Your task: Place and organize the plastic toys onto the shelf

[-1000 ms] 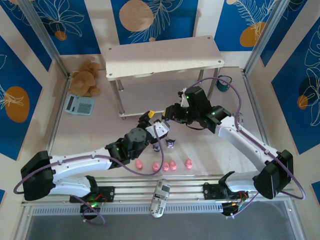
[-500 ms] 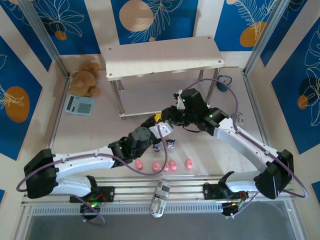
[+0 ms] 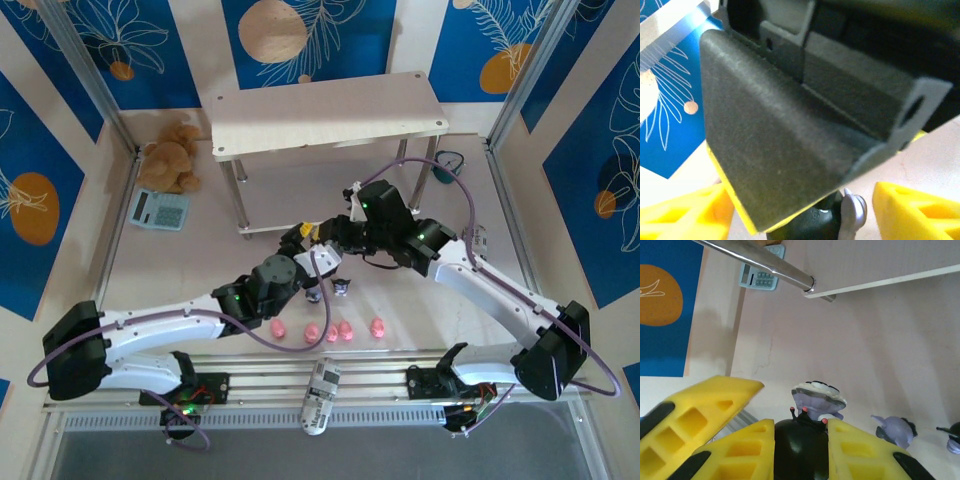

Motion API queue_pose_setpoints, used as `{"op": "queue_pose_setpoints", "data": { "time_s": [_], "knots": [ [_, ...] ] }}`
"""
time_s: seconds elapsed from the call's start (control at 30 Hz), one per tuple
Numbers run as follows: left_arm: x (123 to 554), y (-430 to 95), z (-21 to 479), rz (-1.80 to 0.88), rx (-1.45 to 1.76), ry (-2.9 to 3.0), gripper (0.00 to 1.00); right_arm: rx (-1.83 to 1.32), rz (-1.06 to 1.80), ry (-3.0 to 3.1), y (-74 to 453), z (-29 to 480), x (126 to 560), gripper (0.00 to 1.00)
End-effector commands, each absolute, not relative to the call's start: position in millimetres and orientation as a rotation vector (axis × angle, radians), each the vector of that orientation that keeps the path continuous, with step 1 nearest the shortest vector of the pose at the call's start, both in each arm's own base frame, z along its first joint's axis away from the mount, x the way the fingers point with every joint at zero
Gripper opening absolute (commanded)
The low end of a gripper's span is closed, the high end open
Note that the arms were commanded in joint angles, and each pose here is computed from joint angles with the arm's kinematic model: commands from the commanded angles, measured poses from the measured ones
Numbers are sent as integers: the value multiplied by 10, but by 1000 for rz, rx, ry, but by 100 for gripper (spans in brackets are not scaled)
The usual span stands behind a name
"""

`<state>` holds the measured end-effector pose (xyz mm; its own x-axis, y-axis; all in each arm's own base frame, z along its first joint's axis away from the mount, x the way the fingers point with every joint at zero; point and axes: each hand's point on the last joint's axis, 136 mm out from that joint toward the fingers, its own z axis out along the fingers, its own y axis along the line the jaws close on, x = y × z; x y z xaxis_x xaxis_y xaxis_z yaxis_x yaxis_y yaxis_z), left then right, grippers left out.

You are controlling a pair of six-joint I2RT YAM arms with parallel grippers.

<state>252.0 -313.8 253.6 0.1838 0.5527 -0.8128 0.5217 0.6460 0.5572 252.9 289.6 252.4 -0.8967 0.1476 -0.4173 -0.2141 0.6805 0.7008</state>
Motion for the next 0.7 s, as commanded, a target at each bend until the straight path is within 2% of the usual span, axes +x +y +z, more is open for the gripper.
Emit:
{"op": "queue_pose_setpoints", "data": {
  "time_s": [0.0, 0.13, 0.3, 0.53, 0.67],
  "knots": [
    [2559, -3067, 2633, 51, 911, 1442, 76, -95, 1152, 2402, 2931, 2750, 2442, 0],
    [2559, -3064, 2637, 46, 918, 1442, 74, -122, 1171, 2394, 2981, 2796, 2394, 0],
    [2562, -3075, 2657, 20, 925, 1442, 67, -169, 1212, 2403, 3088, 2813, 2337, 0],
    [2597, -3052, 2670, 2, 922, 1448, 71, -267, 1242, 2426, 3213, 2810, 2200, 0],
    [2637, -3001, 2659, -32, 913, 1484, 69, -346, 1261, 2428, 3283, 2833, 2103, 0]
  ]
}}
